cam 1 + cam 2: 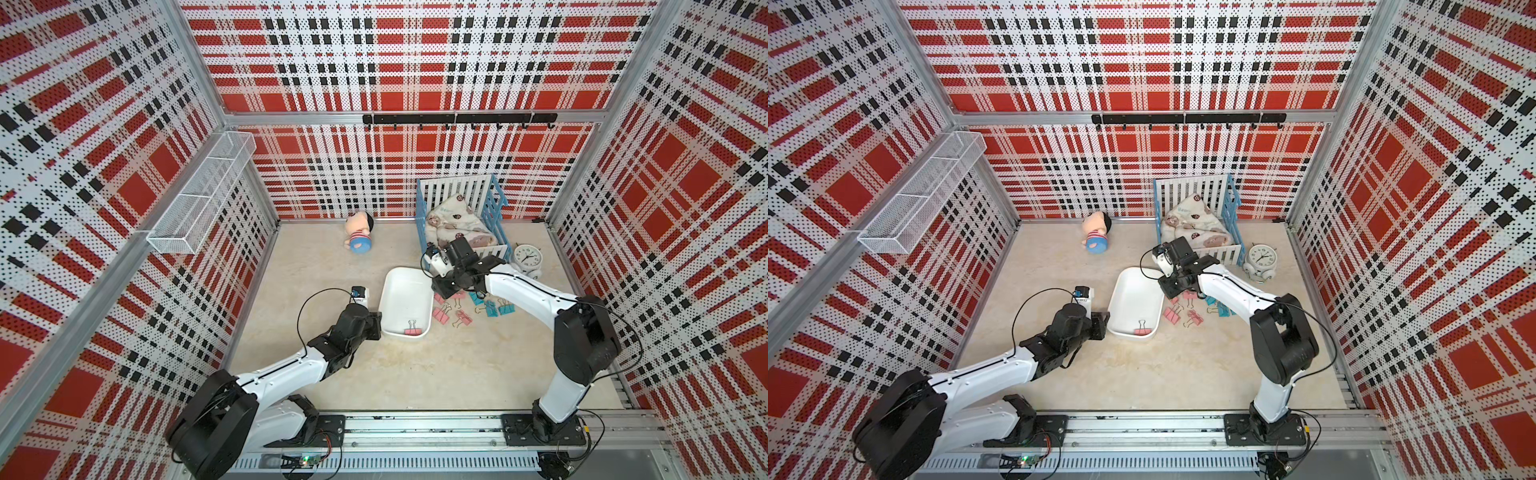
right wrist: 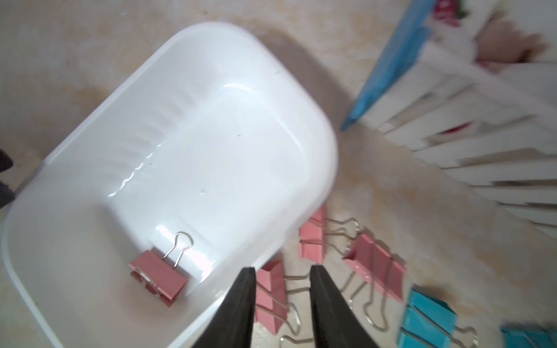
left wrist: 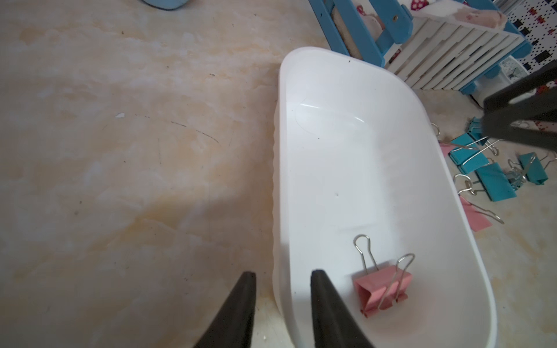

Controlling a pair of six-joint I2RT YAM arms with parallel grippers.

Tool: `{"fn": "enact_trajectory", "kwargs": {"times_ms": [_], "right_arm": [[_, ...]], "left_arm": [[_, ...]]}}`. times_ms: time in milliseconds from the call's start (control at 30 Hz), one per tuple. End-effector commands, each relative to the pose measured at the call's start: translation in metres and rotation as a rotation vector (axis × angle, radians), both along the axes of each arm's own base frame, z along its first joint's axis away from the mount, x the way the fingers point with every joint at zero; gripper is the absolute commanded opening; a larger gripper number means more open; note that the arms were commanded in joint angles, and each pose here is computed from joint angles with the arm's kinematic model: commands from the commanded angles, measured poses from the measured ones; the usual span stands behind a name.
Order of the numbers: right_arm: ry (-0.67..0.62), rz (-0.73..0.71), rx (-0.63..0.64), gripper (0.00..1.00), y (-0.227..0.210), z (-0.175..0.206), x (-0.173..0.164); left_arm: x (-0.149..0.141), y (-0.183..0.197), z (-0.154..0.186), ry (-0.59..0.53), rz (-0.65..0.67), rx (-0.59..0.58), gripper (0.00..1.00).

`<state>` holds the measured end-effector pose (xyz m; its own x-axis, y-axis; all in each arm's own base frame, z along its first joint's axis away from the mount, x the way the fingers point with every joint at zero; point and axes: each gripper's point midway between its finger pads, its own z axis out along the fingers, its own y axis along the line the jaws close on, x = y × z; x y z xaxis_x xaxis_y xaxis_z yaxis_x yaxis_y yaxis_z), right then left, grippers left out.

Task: Take out the binder clips from the storage box
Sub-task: Place the binder clip at the center of the board, then pick up the binder clip from the storage box.

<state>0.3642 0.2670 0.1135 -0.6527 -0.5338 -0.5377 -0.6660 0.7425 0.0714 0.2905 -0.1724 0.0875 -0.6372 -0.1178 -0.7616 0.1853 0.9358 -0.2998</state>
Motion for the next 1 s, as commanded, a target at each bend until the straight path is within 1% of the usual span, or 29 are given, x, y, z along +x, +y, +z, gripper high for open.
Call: {"fn": "enact_trajectory", "kwargs": {"times_ms": [0,133,333,567,800,967], "right_arm": [[0.028,0.156,0.101,0.39,0.042,0.003,-0.016],[0.064,0.234,0.104,0.39,0.062,-0.007,-0.029],[0.123,0.292,0.100,0.40,0.073,-0.022,-0.043],[0.187,0.336,0.038,0.40,0.069,-0.036,-0.056],[0.218,0.363,0.041,0.40,0.066,-0.037,-0.066],[0.243,0.382,0.027,0.38,0.066,-0.042,-0.073]], "left_arm": [[0.006,-0.010,0.006,-0.020,-0.025,-0.010,0.37],[0.008,-0.012,0.001,-0.009,-0.027,-0.008,0.37],[0.007,-0.012,-0.003,0.003,-0.028,-0.003,0.37],[0.007,-0.012,-0.005,0.008,-0.025,-0.003,0.37],[0.006,-0.014,-0.010,0.022,-0.029,-0.006,0.37],[0.006,-0.013,-0.010,0.020,-0.027,-0.006,0.37]]}}
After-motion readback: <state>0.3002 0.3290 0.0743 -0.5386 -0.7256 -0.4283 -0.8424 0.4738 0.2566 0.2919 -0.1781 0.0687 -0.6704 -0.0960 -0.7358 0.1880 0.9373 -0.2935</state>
